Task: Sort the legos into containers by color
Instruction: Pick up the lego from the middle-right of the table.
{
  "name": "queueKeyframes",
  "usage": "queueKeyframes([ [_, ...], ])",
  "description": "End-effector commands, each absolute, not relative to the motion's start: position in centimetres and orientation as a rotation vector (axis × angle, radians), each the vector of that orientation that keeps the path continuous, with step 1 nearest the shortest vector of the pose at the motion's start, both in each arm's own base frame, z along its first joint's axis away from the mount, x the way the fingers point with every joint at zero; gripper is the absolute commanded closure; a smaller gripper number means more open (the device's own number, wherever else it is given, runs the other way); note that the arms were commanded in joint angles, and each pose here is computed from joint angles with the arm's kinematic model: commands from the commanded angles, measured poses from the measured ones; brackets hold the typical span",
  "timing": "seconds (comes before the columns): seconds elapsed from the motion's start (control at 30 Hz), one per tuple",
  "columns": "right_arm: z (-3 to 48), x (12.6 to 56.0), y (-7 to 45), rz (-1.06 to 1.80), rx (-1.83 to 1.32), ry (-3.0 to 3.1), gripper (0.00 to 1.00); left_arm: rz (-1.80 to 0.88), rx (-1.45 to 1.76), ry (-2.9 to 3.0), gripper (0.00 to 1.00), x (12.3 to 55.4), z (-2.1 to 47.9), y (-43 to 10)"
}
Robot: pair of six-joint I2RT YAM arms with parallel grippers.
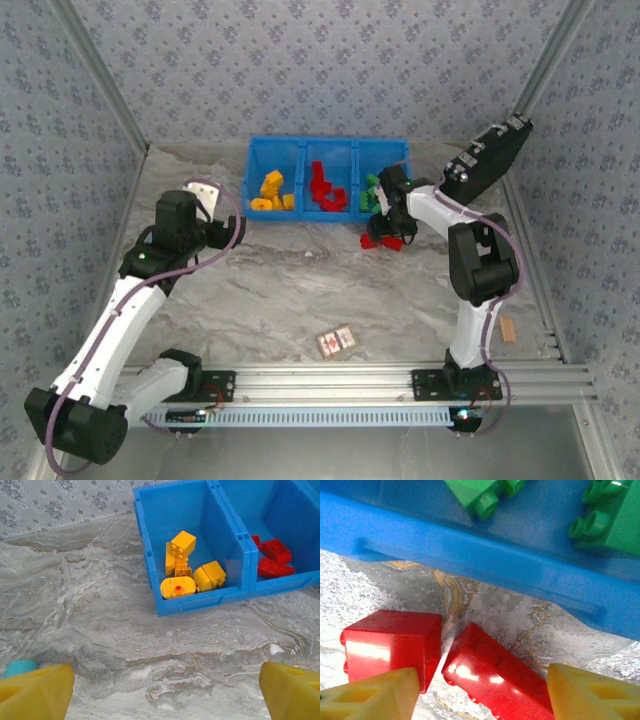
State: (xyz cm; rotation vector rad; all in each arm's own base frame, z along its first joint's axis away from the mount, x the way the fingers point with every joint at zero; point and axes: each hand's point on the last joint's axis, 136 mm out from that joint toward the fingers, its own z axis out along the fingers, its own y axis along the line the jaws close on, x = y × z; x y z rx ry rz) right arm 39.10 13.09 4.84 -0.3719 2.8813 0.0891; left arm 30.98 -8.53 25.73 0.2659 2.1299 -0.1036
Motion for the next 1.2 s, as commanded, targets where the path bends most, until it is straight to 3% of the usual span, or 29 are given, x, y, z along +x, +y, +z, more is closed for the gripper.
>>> queueKeyframes([
  [0.0, 2.0, 38.3, 11.7, 0.006, -0.354, 2.954, 0.34, -0.096, 0.239, 2.106, 0.05, 31.3, 26.6, -8.2],
  [0.2, 1.4, 36.7, 10.4, -0.064, -0.323, 3.002, 0.46, -0.102, 0.24, 2.104, 0.05, 31.0, 26.7, -8.2],
  [0.47, 1.3, 34.0, 9.4, -0.105, -0.288, 3.046, 0.45, -0.109, 0.233, 2.089, 0.05, 30.5, 27.0, -8.0],
  [0.73, 1.8, 35.4, 10.3, -0.081, -0.294, 3.006, 0.51, -0.109, 0.23, 2.078, 0.05, 30.2, 27.1, -7.9],
  [1.0, 1.4, 36.8, 11.8, -0.07, -0.353, 2.998, 0.71, -0.102, 0.237, 2.084, 0.05, 30.2, 26.7, -7.9],
  [1.17, 2.1, 36.5, 12.5, -0.078, -0.39, 2.987, 0.78, -0.104, 0.249, 2.084, 0.05, 30.3, 26.5, -8.0],
])
